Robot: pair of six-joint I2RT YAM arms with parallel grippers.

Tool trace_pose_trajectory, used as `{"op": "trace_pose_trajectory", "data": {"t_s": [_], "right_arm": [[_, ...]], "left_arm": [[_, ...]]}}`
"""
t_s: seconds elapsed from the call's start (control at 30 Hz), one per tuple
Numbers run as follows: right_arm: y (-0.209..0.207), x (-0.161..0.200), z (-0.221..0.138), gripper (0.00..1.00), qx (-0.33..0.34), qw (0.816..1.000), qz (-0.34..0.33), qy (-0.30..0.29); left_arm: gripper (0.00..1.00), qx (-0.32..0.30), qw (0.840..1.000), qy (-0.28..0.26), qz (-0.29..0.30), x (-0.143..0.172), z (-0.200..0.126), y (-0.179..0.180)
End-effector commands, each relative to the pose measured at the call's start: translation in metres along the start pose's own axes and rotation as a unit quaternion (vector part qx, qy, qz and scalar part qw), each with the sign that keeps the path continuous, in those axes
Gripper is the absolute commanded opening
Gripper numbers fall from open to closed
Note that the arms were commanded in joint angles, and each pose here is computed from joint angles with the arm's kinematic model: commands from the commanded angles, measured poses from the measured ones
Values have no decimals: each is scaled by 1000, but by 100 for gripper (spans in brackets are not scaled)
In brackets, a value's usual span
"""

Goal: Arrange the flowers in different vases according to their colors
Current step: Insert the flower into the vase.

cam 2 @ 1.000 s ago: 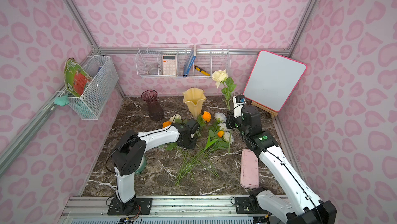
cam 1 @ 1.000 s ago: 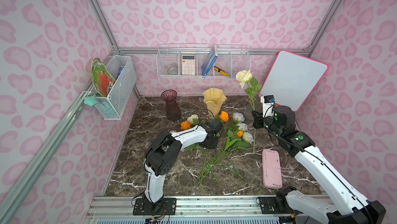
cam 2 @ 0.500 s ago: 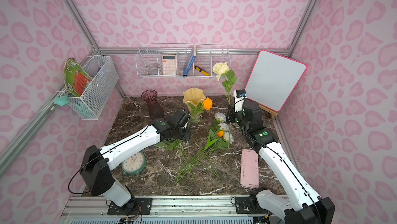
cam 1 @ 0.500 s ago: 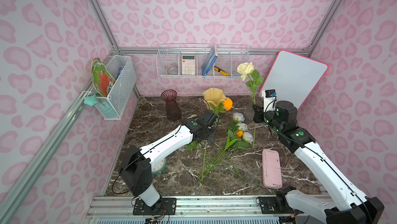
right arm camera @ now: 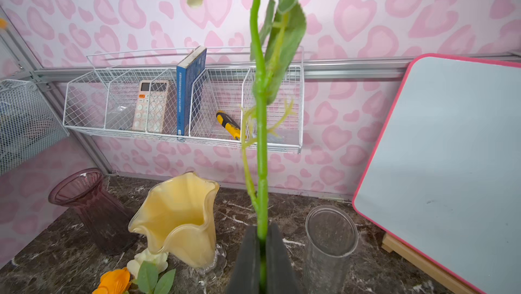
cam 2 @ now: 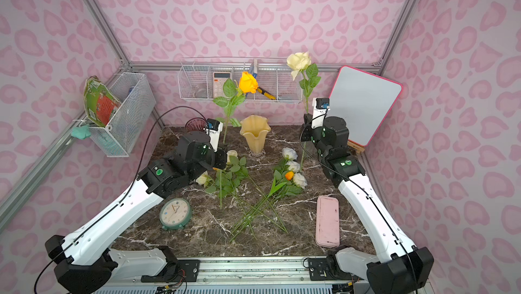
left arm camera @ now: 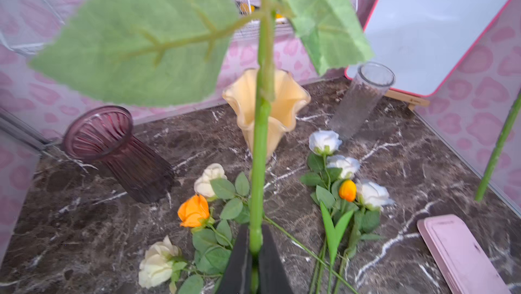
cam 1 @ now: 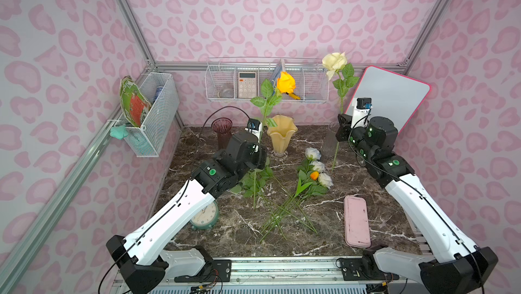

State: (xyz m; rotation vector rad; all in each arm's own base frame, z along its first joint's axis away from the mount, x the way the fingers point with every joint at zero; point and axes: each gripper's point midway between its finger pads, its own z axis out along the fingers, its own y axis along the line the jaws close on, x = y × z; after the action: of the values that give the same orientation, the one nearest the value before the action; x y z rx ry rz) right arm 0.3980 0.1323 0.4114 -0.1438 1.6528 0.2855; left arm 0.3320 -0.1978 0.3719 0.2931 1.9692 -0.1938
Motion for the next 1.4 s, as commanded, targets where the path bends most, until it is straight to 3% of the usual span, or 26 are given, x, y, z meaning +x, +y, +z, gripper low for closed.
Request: {"op": "trace_pose_trajectory", "data": {"t_s": [0.0, 0.17, 0.5, 0.7, 0.9, 1.07, 1.37], "right_arm": [[-3, -20, 3, 0, 8, 999, -3, -39], [-13, -27, 7, 0, 29, 998, -8, -51], [-38, -45, 23, 0, 74, 992, -24, -97], [-51, -57, 41, 0, 113, 984, -57, -126], [-43, -58, 50, 0, 127, 977, -82, -154], [-40, -53, 47, 0, 145, 971, -64, -177], [-40, -40, 41, 0, 231, 939, -97, -235]], "left_arm": [[0, -50, 996, -66, 31, -36, -7, 20], [0, -58, 991, -118, 22, -70, -12, 37], [0, -28, 966, -253, 41, -166, 1, 11], [0, -1, 943, -330, 45, -202, 17, -11], [0, 2, 934, -354, 48, -219, 55, -24], [0, -3, 931, -361, 46, -221, 83, -24], [0, -19, 935, -351, 48, -210, 118, -12]]}}
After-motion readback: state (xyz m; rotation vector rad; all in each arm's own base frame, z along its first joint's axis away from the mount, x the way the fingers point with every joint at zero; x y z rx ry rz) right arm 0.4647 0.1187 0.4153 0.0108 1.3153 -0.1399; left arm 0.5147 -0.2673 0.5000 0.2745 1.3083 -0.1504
